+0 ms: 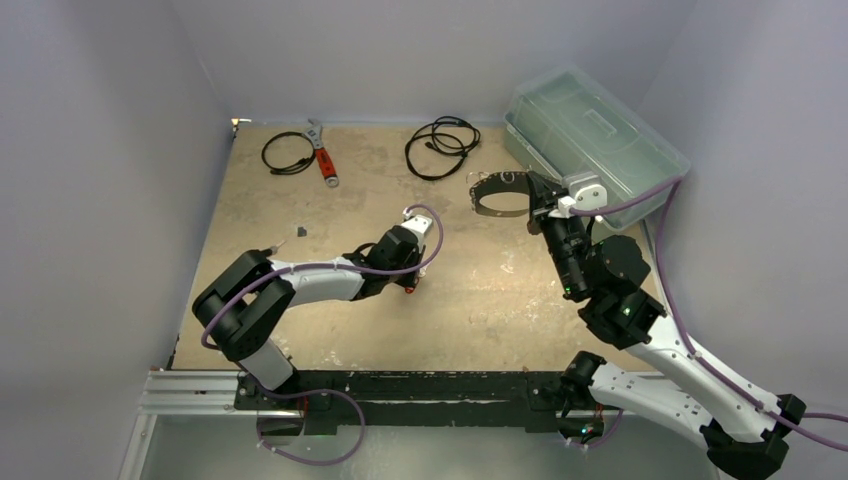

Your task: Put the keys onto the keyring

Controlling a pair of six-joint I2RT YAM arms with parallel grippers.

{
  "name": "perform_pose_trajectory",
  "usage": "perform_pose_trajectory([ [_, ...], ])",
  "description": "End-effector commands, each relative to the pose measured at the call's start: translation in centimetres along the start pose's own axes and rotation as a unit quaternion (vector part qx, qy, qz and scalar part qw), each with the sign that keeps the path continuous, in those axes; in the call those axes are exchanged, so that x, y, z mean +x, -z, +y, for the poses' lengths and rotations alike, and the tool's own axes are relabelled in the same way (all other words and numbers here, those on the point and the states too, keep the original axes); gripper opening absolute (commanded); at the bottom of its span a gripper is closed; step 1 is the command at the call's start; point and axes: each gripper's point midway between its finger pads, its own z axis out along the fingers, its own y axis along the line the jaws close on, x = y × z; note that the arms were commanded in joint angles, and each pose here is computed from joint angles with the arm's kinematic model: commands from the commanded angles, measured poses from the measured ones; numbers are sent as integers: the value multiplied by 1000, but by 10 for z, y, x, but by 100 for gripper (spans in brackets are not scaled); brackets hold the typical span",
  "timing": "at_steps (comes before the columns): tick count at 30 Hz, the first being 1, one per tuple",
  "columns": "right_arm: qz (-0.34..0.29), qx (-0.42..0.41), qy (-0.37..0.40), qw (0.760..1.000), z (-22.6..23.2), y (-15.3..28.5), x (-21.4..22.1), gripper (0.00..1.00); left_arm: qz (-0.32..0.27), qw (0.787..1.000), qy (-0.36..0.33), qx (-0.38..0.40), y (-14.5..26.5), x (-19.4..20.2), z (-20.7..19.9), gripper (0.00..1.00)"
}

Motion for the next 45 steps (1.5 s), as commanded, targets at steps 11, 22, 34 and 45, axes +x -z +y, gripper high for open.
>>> perform_pose_trajectory([
  [11,-35,1,-28,999,-5,0,-29,0,-16,1000,18,8,-2,-8,-3,15],
  [22,-36,-1,-29,999,-4,1,-30,0,-14,1000,22,7,-4,-7,-3,18],
  [34,-36,-3,-27,999,-3,-1,-30,0,-14,1000,23,6,-5,-9,-2,9],
  [45,-37,-4,-27,999,-2,-2,-31,0,-63,998,11,16,30,-55,-9,0],
])
